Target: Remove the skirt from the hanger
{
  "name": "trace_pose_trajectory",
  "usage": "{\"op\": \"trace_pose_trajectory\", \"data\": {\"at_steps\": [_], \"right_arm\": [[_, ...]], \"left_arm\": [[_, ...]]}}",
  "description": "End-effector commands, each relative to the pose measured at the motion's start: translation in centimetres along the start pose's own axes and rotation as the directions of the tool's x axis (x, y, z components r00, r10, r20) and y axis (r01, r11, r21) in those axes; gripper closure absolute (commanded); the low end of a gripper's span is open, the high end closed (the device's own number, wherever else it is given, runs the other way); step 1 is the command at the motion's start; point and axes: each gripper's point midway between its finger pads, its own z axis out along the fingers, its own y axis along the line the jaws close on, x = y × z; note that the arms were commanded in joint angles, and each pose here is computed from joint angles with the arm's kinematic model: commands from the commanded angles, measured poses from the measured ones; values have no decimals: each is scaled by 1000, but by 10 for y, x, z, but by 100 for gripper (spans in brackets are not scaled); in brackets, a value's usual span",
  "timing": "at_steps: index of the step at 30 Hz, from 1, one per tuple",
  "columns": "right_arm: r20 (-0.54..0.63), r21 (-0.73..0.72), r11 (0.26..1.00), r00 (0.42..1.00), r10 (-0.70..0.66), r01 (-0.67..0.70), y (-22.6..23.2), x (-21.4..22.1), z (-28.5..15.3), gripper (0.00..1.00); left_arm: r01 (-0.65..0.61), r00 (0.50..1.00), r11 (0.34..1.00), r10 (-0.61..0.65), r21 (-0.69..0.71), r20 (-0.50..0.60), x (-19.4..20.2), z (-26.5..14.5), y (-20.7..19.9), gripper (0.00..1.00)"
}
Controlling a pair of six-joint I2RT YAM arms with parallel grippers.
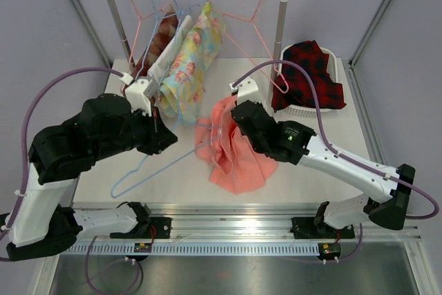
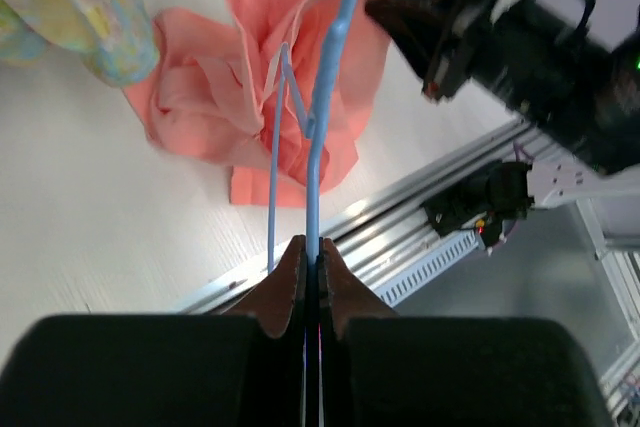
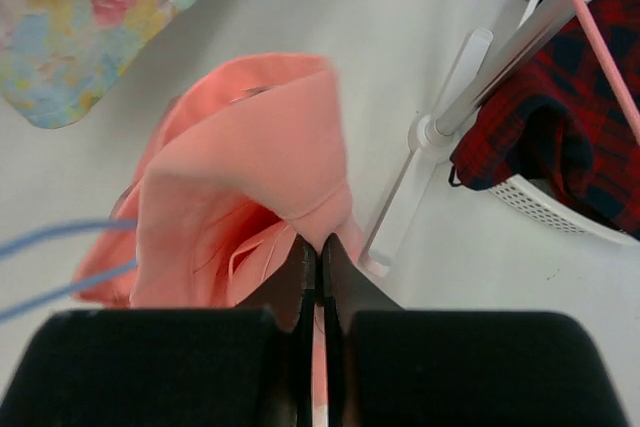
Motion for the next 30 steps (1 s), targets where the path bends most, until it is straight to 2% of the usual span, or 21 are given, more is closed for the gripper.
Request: {"op": "trace_pose_trajectory", "data": {"at_steps": [1,2,5,8,10,12,15,16,17,19,21,23,24,26,27,30], "right_arm": [[42,38,993,993,114,-116,-18,-15,13,100],[50,44,992,992,114,-117,-21,-17,14,100],[79,90,988,990,121,-128,-39,-27,14,100],[95,113,982,986,140,-150,-53,-33,11,100],[90,112,981,985,147,-157,-55,-31,7,100],[75,121,978,984,163,-171,-60,-24,1,100],[48,145,970,981,190,-195,-70,-11,-8,100],[68,142,960,970,234,-241,-77,-13,-19,100],[74,149,955,966,248,-257,-83,-10,-25,100],[112,139,942,950,291,-305,-100,-9,-45,100],[157,118,934,935,318,-338,-109,-8,-57,100],[230,40,934,913,337,-355,-120,-21,-81,100],[293,-10,921,880,375,-389,-128,-33,-96,100],[353,-73,927,859,370,-369,-132,-48,-112,100],[410,-110,916,822,395,-385,-139,-66,-125,100],[479,-81,933,807,345,-351,-152,-104,-139,100]], "left_arm": [[-16,956,998,0,-53,-294,78,-3,25,100],[-22,924,994,-20,-104,-382,107,9,39,100],[-16,889,985,-65,-171,-454,149,10,63,100],[10,885,990,-76,-144,-459,161,1,65,100],[20,901,992,-73,-126,-429,151,-3,60,100],[12,929,996,-46,-94,-368,129,-9,51,100],[-39,944,994,3,-105,-329,99,0,44,100],[-40,962,996,16,-82,-273,79,-5,35,100],[-59,957,993,28,-99,-287,71,8,30,100],[-85,976,993,67,-82,-208,39,6,19,100],[-111,980,987,89,-117,-180,15,25,12,100],[-105,990,983,89,-151,-107,-20,38,1,100],[-104,994,972,94,-213,-57,-35,43,6,100],[-84,995,966,97,-244,40,-63,45,3,100],[-84,993,954,106,-289,61,-71,55,7,100],[-72,986,964,107,-256,128,-86,68,-3,100]]}}
